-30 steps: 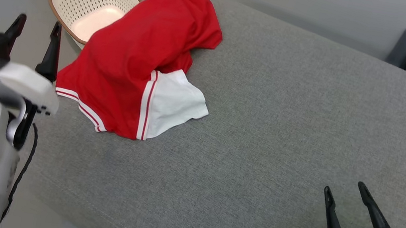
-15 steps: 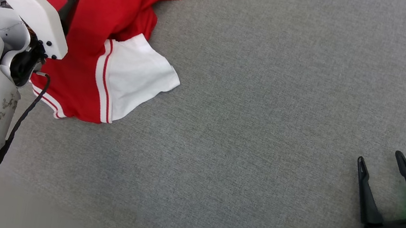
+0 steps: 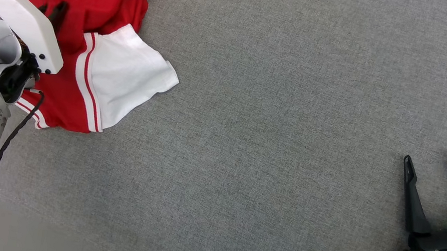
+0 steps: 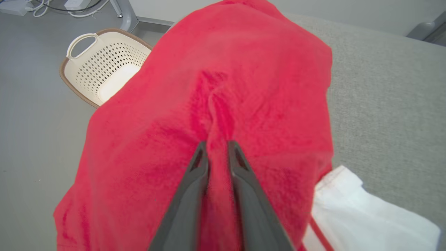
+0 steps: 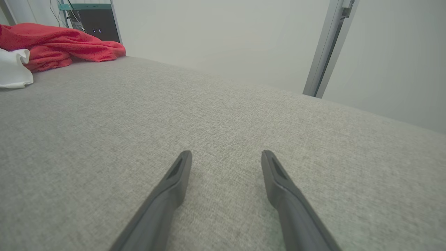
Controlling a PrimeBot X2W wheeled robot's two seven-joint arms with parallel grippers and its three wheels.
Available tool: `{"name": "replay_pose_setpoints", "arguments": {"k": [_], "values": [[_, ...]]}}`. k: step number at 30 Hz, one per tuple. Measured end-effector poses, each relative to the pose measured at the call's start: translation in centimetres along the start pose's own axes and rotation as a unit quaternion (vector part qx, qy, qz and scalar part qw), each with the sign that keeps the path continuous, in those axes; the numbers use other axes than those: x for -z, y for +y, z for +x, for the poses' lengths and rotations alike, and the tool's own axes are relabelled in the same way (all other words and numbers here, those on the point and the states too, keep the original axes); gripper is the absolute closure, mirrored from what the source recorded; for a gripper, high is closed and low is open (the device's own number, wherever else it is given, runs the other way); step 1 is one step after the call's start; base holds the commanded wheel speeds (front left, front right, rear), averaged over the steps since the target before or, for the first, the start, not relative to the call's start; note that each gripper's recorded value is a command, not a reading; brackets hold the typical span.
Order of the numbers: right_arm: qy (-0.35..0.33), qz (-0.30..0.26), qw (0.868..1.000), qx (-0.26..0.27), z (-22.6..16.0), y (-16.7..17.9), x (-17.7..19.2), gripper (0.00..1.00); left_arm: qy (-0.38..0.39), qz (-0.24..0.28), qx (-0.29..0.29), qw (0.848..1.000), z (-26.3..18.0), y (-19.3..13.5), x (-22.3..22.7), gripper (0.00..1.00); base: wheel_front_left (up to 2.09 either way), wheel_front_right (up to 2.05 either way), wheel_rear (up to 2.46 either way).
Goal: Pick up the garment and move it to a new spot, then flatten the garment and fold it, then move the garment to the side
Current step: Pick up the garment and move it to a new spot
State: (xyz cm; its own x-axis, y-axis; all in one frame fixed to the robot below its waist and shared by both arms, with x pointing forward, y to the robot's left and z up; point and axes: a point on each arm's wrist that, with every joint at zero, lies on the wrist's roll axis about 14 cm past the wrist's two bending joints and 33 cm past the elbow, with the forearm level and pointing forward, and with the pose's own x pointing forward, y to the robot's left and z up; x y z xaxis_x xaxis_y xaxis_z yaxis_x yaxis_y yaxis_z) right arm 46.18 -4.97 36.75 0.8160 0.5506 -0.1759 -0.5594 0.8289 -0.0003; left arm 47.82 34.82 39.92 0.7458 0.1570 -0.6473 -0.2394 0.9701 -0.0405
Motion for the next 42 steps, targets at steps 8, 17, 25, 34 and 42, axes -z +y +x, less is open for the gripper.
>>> {"name": "replay_pose_setpoints", "arguments": {"k": [8,17,25,34,42], "values": [[-0.003,-0.004,1.0,0.001,0.1,0.1,-0.6,0.0,-0.068,0.007,0.012,0.998,-1.6,0.5,-2.4,1.0,0.0,0.0,0.0],[-0.033,0.016,0.999,0.008,-1.1,2.4,-4.1,0.0,-0.208,0.046,0.027,0.977,-7.7,1.6,-9.9,1.0,0.0,0.0,0.0],[-0.074,0.028,0.997,0.025,-4.2,4.6,-8.3,0.0,-0.296,0.1,0.065,0.948,-15.7,0.4,-15.9,1.0,0.0,0.0,0.0],[-0.107,0.025,0.99,0.085,-9.6,3.5,-10.6,0.0,-0.367,0.183,0.195,0.891,-23.3,-9.1,-19.0,1.0,0.0,0.0,0.0],[-0.137,0.023,0.977,0.162,-14.3,0.3,-11.9,0.0,-0.394,0.217,0.352,0.821,-26.8,-22.0,-18.2,1.0,0.0,0.0,0.0]]}}
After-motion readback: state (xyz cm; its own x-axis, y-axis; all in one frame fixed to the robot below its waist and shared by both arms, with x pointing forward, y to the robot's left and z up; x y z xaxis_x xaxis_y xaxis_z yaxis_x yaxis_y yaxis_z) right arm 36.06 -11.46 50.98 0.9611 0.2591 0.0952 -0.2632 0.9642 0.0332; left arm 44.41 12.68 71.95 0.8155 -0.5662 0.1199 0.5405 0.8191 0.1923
